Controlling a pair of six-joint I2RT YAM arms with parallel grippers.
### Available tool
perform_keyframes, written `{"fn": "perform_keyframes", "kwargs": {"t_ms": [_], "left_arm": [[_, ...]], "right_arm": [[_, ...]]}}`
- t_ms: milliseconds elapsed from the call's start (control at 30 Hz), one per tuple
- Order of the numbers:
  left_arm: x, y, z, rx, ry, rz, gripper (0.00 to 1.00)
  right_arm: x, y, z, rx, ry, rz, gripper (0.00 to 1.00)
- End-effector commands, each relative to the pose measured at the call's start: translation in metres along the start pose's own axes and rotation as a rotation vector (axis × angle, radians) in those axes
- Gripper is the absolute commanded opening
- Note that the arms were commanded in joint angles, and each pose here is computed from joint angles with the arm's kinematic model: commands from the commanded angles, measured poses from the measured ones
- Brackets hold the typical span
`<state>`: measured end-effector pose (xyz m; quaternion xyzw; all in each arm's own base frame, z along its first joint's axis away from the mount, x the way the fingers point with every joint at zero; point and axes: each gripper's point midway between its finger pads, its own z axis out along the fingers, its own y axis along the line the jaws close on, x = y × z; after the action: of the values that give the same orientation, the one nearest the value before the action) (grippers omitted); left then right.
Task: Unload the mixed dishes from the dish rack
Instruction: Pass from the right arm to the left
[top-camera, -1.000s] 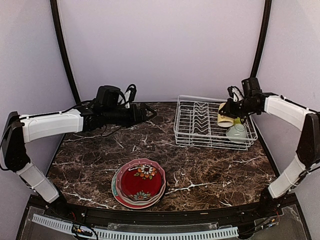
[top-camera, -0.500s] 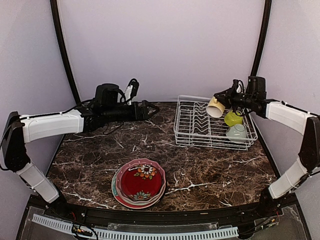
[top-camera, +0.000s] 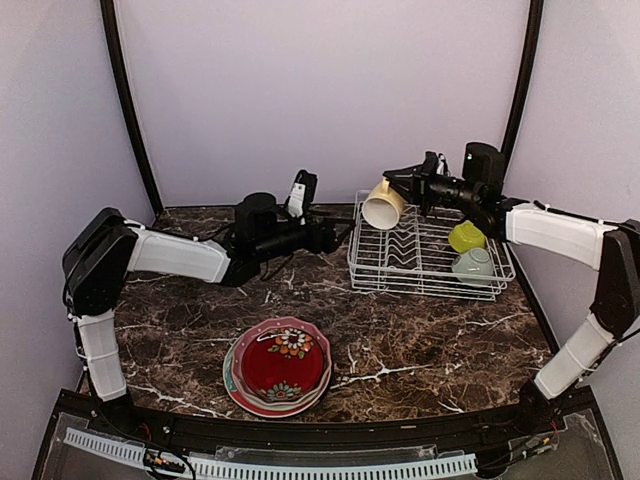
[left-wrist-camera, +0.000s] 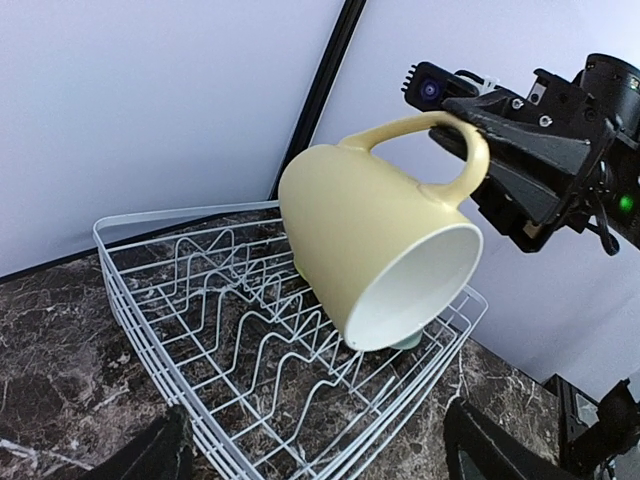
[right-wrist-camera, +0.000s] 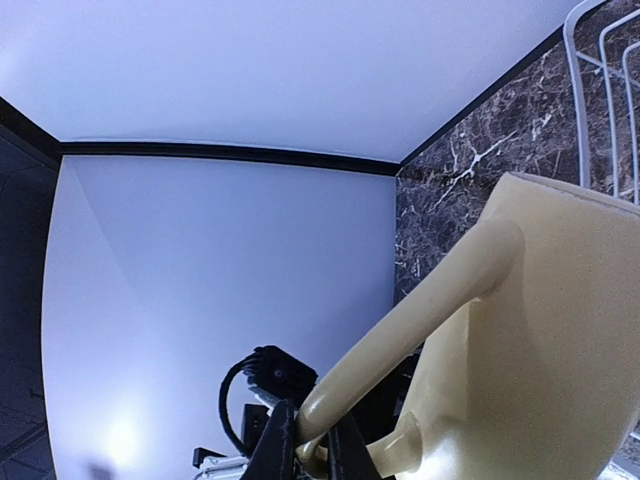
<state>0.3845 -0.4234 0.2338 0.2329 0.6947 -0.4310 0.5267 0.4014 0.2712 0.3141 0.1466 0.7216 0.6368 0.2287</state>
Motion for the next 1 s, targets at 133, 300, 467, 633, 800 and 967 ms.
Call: {"fn": "perform_keyframes", "kwargs": {"t_ms": [133,300,467,633,800,967], "left_arm": [[-0.042,-0.022,0.02,0.065,-0.248,0.045,0.81],[-0.049,-0.021,0.034,0.06,-0.29,-0.018,0.79],[-0.049,-0.007,0.046,0.002,-0.321,-0.083,0.7],[-0.048,-0.004,0.06,-0.007,-0.324,-0.095,0.64],[-0.052,-0.003,0.069,-0.031,-0.343,-0.097,0.6],[-0.051,-0.005,0.076,-0.022,-0.354,-0.102,0.46]], "right_arm": [[0.004,0.089,0.004,-0.235,-0.067,-0.09,0.0],[0.009,0.091,0.006,-0.245,-0.061,-0.089,0.0],[0.012,0.088,0.002,-0.246,-0.063,-0.081,0.0],[0.014,0.087,-0.001,-0.255,-0.059,-0.075,0.0],[0.017,0.089,-0.003,-0.261,-0.055,-0.077,0.0],[0.02,0.086,-0.007,-0.269,-0.053,-0.062,0.0]]}}
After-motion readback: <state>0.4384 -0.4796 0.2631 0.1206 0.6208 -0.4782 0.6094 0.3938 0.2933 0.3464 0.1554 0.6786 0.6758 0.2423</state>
